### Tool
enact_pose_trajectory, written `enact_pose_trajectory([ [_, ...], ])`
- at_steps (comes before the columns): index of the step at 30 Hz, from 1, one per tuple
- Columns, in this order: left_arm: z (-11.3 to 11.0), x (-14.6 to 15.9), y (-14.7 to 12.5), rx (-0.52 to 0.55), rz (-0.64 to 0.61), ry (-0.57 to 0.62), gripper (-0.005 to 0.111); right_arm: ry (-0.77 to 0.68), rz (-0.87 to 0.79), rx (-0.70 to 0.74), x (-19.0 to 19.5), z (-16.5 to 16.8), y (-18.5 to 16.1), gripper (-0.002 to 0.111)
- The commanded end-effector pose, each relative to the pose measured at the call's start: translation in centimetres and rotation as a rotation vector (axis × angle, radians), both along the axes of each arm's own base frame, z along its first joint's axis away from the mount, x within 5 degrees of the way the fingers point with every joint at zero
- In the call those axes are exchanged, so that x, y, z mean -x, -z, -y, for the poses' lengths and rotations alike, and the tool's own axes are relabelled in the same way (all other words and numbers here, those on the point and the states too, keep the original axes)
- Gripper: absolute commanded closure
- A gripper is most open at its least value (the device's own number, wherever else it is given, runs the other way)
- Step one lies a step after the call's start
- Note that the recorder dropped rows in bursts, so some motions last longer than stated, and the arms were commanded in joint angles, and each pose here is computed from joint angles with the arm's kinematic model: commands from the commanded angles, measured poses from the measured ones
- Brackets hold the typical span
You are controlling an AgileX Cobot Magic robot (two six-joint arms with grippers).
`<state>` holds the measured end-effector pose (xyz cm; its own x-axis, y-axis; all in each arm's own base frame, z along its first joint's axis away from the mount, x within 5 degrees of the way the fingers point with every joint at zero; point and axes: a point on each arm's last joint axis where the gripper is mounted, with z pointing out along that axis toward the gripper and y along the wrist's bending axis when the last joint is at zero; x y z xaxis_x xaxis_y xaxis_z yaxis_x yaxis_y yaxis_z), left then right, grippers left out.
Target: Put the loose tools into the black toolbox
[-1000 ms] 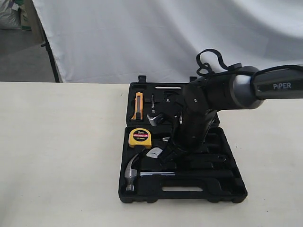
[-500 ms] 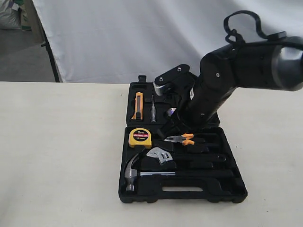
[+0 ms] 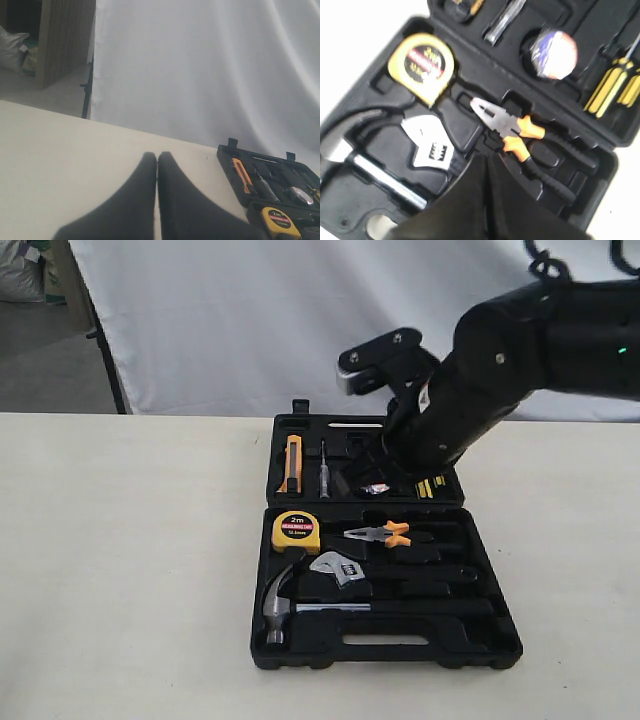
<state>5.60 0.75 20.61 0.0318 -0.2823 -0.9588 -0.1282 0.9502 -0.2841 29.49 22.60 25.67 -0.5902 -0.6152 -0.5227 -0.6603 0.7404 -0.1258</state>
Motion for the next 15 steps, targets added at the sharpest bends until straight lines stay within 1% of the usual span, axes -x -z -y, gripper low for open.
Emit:
enact_pose_trajectory([
  [1, -0.1, 0.1, -0.2, -0.002, 0.013, -0.026, 0.106, 0.06, 0.039, -0.072, 1.2, 1.2, -3.4, 0.109],
  [9, -0.1, 0.1, -0.2, -0.002, 0.013, -0.026, 0.106, 0.061, 0.07, -0.118, 2.6, 2.2, -5.0, 0.109],
  [15, -0.1, 0.1, -0.2, -0.002, 0.013, -0.026, 0.106, 0.07, 0.073, -0.15, 4.0, 3.2, -6.8, 0.109],
])
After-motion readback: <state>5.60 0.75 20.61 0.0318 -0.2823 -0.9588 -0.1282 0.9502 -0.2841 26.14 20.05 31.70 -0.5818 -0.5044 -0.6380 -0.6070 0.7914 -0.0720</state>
